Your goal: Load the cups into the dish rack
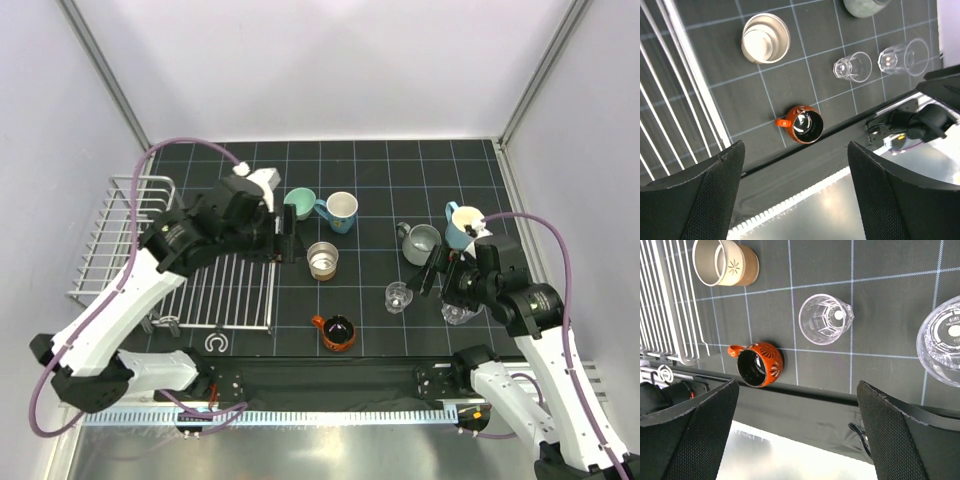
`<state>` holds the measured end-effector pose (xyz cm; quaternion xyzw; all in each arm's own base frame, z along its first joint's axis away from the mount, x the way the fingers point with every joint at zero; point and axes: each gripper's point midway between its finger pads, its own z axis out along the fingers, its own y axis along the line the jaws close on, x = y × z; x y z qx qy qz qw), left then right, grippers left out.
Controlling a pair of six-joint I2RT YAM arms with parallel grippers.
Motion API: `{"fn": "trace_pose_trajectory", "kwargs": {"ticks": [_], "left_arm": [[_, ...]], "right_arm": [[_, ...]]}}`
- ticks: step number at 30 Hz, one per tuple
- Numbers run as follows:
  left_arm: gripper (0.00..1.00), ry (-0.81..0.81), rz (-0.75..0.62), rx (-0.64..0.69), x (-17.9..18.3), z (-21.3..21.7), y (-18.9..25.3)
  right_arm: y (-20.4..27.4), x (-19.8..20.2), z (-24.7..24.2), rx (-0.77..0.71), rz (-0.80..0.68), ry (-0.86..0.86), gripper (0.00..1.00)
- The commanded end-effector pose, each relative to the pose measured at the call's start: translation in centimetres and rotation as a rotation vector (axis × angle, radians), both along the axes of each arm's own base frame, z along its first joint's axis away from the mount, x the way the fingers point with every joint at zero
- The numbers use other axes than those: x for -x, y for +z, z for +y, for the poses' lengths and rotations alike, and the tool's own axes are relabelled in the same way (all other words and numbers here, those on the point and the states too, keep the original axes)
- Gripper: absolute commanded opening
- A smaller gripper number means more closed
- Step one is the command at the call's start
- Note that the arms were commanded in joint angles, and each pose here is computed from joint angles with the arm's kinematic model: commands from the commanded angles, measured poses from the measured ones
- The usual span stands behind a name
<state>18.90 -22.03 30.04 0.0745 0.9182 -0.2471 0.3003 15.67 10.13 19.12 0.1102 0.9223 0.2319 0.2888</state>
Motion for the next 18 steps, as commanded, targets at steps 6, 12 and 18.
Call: {"fn": "trace_pose_trajectory", "kwargs": {"ticks": [6, 12, 18], "left_arm": [[0.77, -0.122, -0.066, -0.191, -0.2, -4.9, -2.1], [0.75, -0.233, -0.016, -0.352, -0.4, -7.2, -7.1], [0.75, -0.268, -0.054, -0.428, -2.7, -9.1, -8.9]], "right_arm": [[2.7, -0.6, -1.1, 0.035, -0.04, -0.061, 1.0], [3.3, -0.2, -1.4, 0.061, -0.008, -0.05, 1.0], [3.5, 0.4, -1.2, 0.052, 0.004, -0.034, 1.0]]}}
